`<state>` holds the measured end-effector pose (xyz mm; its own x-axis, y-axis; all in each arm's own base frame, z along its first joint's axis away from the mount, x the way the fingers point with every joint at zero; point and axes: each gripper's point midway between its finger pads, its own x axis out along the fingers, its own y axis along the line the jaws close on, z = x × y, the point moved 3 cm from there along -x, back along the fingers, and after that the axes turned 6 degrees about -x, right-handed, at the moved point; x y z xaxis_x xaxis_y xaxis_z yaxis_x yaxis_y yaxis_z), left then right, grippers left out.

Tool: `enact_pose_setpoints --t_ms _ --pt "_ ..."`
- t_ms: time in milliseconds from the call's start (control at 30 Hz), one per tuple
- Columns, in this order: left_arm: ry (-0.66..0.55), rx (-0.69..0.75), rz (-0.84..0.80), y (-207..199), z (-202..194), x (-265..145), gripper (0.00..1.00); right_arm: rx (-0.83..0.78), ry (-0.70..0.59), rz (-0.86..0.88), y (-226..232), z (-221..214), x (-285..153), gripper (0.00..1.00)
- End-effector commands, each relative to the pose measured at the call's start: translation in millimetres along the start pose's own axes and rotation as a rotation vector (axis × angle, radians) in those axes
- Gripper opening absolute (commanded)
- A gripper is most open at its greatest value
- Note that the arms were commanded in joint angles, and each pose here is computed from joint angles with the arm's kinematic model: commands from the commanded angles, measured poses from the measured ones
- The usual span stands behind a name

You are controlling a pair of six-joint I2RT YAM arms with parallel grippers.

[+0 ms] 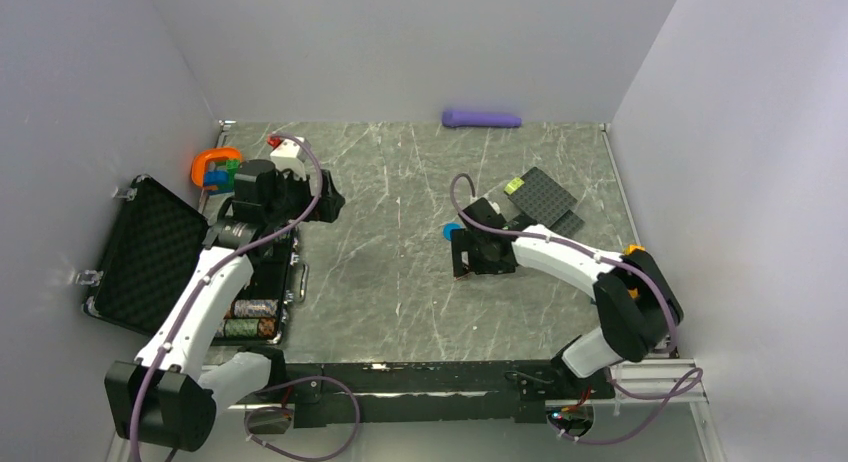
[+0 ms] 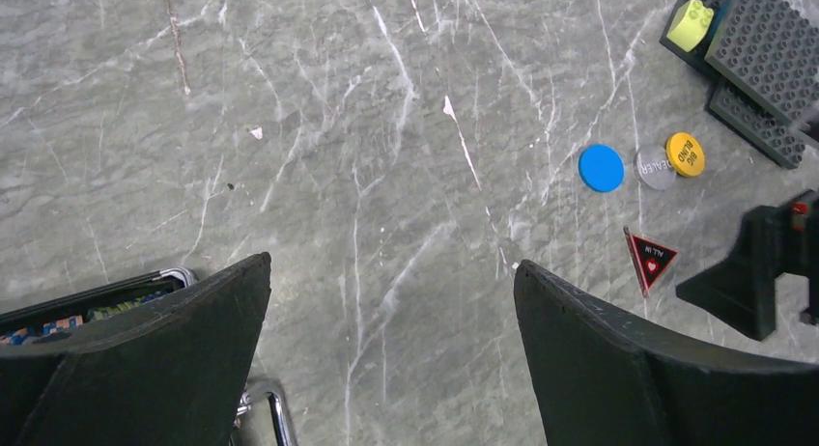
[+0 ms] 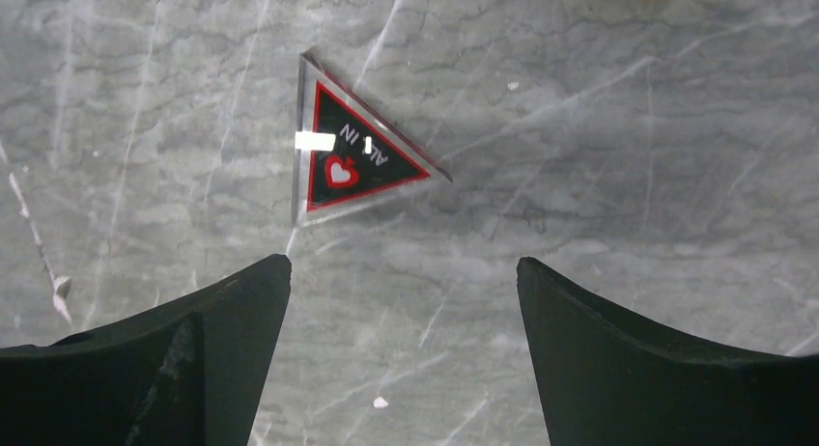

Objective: Pack up texas hold em set

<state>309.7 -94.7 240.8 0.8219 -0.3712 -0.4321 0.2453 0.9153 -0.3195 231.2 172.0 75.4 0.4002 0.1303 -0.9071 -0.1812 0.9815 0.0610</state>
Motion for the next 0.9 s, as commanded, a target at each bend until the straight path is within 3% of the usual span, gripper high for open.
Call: enact_pose_setpoints --t_ms 0,867 --pt "-0.109 0.064 -0.031 -9 20 -14 0.99 0.022 -0.095 -0.005 13 34 7 0.90" --pt "-0.096 0.046 -0.063 -15 18 -13 0.99 0.004 0.001 -0.082 15 18 45 0.73"
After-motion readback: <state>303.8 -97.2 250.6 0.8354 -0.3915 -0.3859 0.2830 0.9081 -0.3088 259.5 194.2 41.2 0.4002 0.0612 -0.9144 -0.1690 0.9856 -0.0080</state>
